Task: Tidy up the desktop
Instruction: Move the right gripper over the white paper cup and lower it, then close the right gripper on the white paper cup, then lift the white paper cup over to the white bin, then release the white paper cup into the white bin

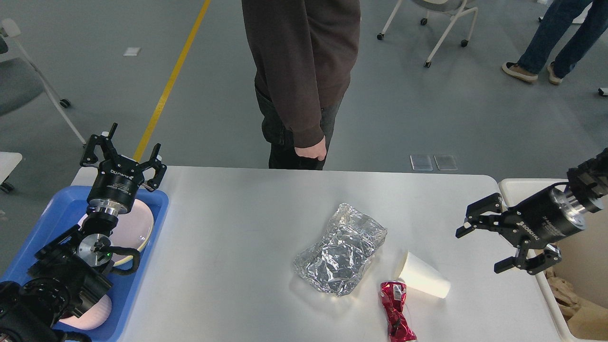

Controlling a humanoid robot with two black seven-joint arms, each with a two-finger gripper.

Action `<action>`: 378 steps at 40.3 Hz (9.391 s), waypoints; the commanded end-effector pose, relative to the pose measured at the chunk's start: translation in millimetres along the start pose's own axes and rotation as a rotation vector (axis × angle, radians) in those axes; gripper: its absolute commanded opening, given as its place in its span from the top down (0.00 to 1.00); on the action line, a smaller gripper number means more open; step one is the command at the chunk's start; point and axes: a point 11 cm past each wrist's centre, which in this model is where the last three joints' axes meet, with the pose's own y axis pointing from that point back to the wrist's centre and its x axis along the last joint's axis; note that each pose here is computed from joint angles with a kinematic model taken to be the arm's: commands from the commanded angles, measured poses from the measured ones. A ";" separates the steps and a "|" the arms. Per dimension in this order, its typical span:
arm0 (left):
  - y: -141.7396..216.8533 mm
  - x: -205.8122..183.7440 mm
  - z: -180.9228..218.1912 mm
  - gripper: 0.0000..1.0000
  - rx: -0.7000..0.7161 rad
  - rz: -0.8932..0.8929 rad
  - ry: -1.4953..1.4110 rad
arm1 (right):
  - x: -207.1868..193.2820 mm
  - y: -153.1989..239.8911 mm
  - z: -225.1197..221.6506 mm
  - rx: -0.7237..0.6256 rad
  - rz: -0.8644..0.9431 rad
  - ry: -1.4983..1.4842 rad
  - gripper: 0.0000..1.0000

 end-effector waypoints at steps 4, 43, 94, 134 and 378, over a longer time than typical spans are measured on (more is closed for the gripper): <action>0.0 0.0 0.2 0.04 -0.002 0.000 0.000 | 5.3 14.3 17.4 0.025 0.039 -0.052 0.00; 0.0 0.0 0.0 0.04 0.000 0.000 0.000 | 9.8 30.6 -4.3 -0.405 0.469 -0.639 0.00; 0.0 0.0 0.0 0.04 0.000 0.000 0.000 | -40.7 -30.7 -38.6 -0.467 0.356 -1.086 0.00; 0.0 0.0 0.0 0.04 0.000 0.000 0.000 | -13.1 -119.6 -30.7 -0.342 0.263 -1.020 0.00; 0.0 0.0 0.0 0.04 0.000 0.000 0.000 | 89.5 -8.2 158.0 -0.809 0.910 -0.563 0.00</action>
